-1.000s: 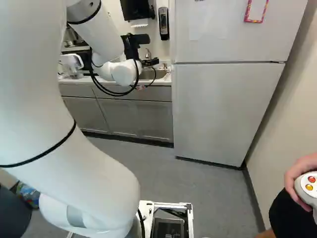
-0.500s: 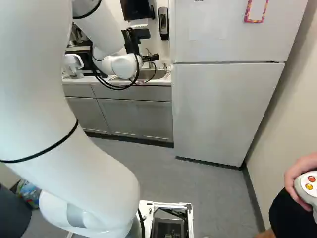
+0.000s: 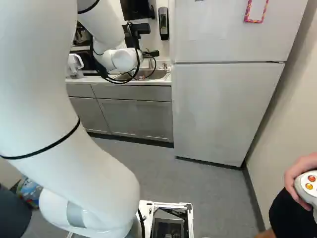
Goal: Rinse the cup and place it in the tray
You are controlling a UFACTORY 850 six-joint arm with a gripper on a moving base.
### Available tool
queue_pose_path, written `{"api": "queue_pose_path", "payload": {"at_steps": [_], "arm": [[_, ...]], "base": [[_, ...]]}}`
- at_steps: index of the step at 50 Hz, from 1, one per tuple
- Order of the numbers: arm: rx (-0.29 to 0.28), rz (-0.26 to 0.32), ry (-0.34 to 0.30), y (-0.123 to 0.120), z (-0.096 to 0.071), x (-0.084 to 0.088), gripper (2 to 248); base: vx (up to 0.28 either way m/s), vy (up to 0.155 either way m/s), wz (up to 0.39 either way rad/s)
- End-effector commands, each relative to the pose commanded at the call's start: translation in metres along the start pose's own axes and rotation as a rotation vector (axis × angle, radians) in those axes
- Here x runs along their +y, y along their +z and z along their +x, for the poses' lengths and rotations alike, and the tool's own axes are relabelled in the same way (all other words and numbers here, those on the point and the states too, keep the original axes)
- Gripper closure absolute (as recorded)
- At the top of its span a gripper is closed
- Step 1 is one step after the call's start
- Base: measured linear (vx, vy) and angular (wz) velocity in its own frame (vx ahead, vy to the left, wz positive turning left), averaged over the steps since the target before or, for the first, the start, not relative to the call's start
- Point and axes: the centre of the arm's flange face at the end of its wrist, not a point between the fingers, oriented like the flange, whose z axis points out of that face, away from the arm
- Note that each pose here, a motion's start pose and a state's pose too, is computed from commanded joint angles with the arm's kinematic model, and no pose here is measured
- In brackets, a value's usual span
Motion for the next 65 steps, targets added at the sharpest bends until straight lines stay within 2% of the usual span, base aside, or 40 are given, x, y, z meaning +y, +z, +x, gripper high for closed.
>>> {"api": "queue_pose_path", "payload": {"at_steps": [14, 26, 65], "arm": [[-0.010, 0.000, 0.000, 0.008, 0.012, 0.000, 3], [0.012, 0.000, 0.000, 0.012, 0.025, 0.000, 3], [0.012, 0.000, 0.000, 0.012, 0.025, 0.000, 3]], "base": [[0.000, 0.000, 0.000], [0.000, 0.000, 0.000], [0.000, 0.000, 0.000]]}}
